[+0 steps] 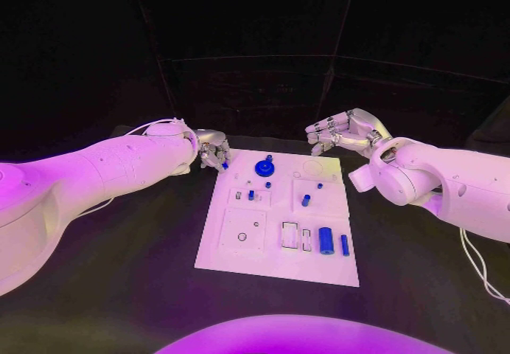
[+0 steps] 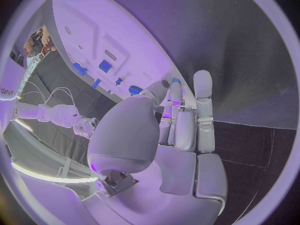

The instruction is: Assemble the parts on the task board

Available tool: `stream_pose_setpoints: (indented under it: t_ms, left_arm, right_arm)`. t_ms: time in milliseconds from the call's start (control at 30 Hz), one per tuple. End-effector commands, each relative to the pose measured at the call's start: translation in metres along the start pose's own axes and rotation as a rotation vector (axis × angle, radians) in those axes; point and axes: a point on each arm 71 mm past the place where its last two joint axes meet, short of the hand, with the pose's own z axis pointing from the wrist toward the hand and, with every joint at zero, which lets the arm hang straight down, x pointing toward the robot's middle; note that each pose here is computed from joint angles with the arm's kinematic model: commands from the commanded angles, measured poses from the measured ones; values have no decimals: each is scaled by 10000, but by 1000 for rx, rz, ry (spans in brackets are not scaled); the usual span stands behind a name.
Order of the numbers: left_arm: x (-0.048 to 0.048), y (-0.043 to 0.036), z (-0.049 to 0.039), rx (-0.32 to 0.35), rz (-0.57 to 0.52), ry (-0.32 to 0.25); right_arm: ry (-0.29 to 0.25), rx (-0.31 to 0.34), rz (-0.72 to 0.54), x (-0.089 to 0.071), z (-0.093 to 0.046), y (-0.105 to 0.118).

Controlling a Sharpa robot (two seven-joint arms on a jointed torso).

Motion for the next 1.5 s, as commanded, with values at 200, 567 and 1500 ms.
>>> stream_pose_setpoints:
  t_ms: [200, 567, 1500]
  left_arm:
    - [25, -31, -5, 35, -8, 6]
    - [-32, -17, -66, 89, -51, -75]
    - [-263, 343, -229, -348, -390, 71]
  right_arm:
    - [4, -12, 0, 5, 4, 22]
    - [3, -11, 0, -3, 1, 19]
    - [-3, -7, -2, -29, -16, 11]
